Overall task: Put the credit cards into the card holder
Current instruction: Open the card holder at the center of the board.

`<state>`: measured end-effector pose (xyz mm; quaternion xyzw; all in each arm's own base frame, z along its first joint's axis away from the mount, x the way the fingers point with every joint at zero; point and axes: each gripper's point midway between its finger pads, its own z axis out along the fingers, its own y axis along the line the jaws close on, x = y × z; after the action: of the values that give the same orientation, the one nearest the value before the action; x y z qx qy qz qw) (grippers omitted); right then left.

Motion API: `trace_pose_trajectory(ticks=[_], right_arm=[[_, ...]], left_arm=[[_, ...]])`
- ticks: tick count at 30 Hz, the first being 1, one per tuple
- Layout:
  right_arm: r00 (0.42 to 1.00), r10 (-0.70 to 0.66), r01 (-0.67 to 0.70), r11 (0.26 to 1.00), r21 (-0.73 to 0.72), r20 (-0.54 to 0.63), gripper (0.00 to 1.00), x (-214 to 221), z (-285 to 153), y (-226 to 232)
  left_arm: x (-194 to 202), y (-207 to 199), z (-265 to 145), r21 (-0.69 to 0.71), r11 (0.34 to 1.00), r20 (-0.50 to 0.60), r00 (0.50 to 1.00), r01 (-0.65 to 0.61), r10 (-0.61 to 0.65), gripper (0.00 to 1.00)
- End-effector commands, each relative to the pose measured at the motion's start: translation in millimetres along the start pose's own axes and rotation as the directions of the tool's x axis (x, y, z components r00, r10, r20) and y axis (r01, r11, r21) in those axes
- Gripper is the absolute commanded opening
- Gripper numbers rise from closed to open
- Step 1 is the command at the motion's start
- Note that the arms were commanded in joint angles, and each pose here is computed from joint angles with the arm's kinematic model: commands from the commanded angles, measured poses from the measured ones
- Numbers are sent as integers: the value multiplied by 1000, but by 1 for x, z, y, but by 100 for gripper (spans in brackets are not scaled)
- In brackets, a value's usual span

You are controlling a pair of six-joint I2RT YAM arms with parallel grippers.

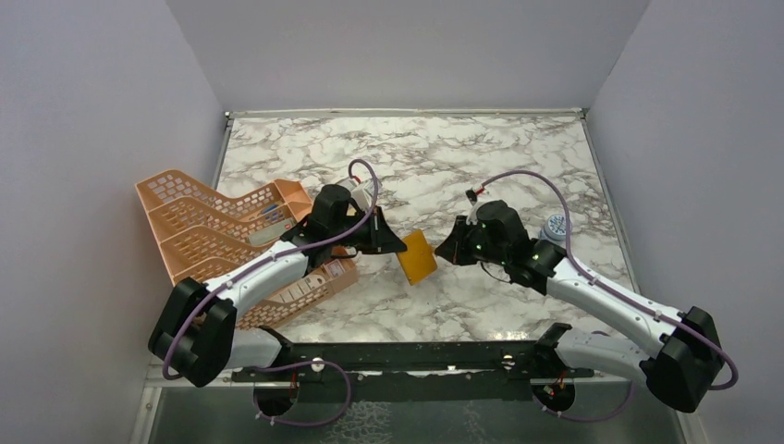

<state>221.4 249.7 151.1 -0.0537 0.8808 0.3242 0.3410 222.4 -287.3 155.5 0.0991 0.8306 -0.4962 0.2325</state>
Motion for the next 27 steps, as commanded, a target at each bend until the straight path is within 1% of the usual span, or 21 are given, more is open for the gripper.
trace_pose_trajectory(ticks=[1, 4, 8, 9, 11, 12, 15, 16, 17, 18, 20, 22, 24, 27], right_arm=[[996, -75, 67, 986, 155, 50, 1, -12, -14, -27], [995, -85, 74, 980, 182, 53, 1, -12, -16, -33], [995, -92, 83, 981, 177, 46, 1, -10, -16, -33], [995, -93, 84, 981, 172, 46, 1, -9, -16, -32], [995, -89, 81, 985, 151, 46, 1, -8, -16, -29], [996, -85, 78, 988, 134, 42, 1, -7, -16, -26], [998, -64, 65, 997, 49, -18, 1, 11, -8, -16], [997, -53, 55, 998, 27, -49, 1, 20, -6, -15], [996, -42, 43, 999, 21, -76, 1, 27, -3, -16], [995, -30, 32, 999, 23, -94, 1, 34, -2, -18], [994, -7, 10, 1000, 24, -109, 1, 43, -1, -22], [994, 3, -3, 1000, 3, -106, 1, 44, -2, -19], [995, 5, -8, 999, -34, -105, 1, 42, -5, -10], [995, 18, -28, 994, -102, -96, 1, 34, -11, 7]], left_arm=[[3, 2, 0, 6, 999, -18, 999, -42, 42, 0], [4, 3, 1, 9, 999, -28, 999, -44, 44, 0], [5, 7, 5, -1, 999, -42, 998, -41, 41, 0], [6, 12, 6, -19, 999, -51, 998, -38, 37, 4], [7, 19, 8, -50, 998, -63, 997, -35, 32, 20], [8, 23, 9, -66, 997, -70, 997, -33, 28, 25], [10, 33, 10, -116, 993, -82, 997, -24, 14, 42], [9, 38, 10, -145, 989, -83, 997, -18, 6, 51], [10, 45, 10, -183, 983, -92, 996, -14, -3, 55], [11, 49, 9, -211, 977, -102, 995, -15, -7, 62], [12, 51, 8, -222, 975, -112, 994, -22, -3, 68], [11, 50, 7, -224, 974, -105, 994, -26, 2, 73], [9, 46, 7, -216, 976, -100, 995, -34, 13, 75], [7, 38, 8, -198, 979, -99, 995, -40, 21, 75]])
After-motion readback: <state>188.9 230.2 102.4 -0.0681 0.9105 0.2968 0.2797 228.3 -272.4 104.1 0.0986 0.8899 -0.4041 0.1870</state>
